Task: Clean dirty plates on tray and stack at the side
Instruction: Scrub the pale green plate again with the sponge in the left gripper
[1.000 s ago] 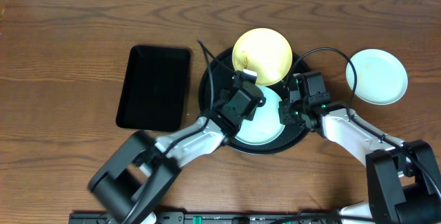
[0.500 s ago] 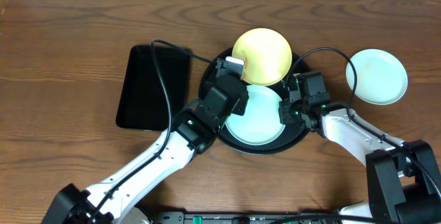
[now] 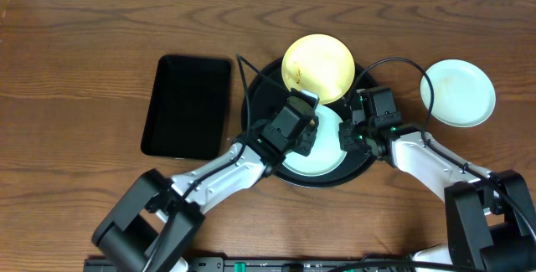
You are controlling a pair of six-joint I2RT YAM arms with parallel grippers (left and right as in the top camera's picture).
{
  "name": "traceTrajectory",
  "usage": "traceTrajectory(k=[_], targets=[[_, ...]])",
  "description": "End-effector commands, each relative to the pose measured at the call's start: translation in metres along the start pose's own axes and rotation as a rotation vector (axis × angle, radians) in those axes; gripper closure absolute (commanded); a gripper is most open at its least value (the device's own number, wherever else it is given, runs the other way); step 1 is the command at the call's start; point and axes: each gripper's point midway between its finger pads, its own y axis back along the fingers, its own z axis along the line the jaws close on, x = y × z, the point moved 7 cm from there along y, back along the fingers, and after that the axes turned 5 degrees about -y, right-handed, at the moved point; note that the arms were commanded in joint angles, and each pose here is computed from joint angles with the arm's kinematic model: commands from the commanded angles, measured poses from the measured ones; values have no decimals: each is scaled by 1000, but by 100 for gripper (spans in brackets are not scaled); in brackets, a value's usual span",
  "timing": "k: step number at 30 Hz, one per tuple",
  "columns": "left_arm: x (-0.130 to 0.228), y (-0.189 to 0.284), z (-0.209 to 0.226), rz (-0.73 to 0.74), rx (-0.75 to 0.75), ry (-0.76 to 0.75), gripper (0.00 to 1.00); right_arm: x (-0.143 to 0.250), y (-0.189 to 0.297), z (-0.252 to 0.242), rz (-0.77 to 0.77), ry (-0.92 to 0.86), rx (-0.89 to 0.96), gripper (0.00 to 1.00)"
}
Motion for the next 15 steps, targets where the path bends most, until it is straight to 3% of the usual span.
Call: traceTrajectory(k=[1,9,15], targets=[[9,-10,1,36,-6,-4,93,5,-3,-7,16,-1,53,99],[16,-23,19,66,-37,28,93,5,-3,-7,16,-1,53,99],[7,-23,18,44,123,50,93,5,-3,-7,16,-1,53,99]])
